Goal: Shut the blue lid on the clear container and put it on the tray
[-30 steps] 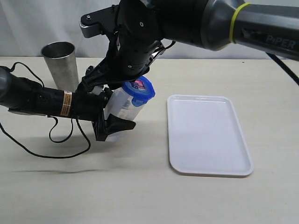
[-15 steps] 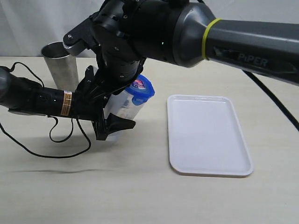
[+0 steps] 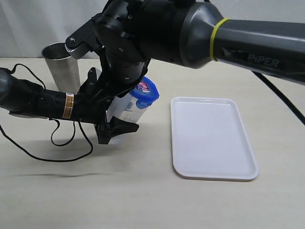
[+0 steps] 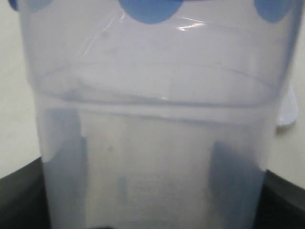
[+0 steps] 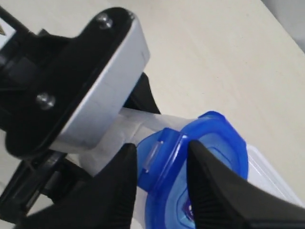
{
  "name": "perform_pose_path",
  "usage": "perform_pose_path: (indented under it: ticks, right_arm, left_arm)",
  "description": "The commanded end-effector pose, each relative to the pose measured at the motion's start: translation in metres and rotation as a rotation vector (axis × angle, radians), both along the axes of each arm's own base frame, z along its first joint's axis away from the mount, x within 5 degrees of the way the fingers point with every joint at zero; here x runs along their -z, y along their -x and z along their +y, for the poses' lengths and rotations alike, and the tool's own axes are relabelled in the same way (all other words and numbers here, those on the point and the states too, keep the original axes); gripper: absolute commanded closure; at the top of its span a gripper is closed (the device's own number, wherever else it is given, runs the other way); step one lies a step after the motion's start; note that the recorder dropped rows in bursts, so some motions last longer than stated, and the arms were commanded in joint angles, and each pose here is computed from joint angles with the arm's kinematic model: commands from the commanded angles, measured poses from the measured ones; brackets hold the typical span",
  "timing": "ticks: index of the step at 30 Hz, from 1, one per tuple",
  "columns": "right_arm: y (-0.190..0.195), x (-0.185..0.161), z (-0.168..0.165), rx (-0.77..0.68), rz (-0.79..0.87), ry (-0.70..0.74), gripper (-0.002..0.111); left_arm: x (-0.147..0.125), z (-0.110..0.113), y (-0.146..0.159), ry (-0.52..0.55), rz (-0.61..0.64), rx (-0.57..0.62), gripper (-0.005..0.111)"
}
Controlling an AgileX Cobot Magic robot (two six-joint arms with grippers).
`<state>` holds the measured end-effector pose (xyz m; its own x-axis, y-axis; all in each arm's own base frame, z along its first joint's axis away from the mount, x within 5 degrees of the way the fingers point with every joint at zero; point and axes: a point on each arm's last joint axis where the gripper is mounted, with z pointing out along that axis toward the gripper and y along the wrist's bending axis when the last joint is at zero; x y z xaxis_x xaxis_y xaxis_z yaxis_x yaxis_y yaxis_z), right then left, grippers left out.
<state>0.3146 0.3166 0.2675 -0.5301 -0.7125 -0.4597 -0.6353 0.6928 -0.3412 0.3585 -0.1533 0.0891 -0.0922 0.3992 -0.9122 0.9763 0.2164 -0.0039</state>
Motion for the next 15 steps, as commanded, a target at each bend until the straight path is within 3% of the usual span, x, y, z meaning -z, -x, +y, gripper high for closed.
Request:
perform_pose_path:
  ticks: [1,11,15]
  right_arm:
    - [0.013,-0.028,-0.005,-0.044,0.001,-0.077,0.079]
    - [0.041,-0.078,-0.030,-0.117,-0.059,-0.189,0.079]
    - [0.050,-0.075,-0.044,-0.143,-0.092,-0.225,0.097]
  left_arm:
    - [-0.012,-0.003,-0.001,0.065,-0.023,0.003,0.107]
    - [-0.018,-0.005,-0.001,0.132,-0.023,0.006,0.107]
    - [-0.027,-0.008,0.004,0.229,-0.044,0.065,0.107]
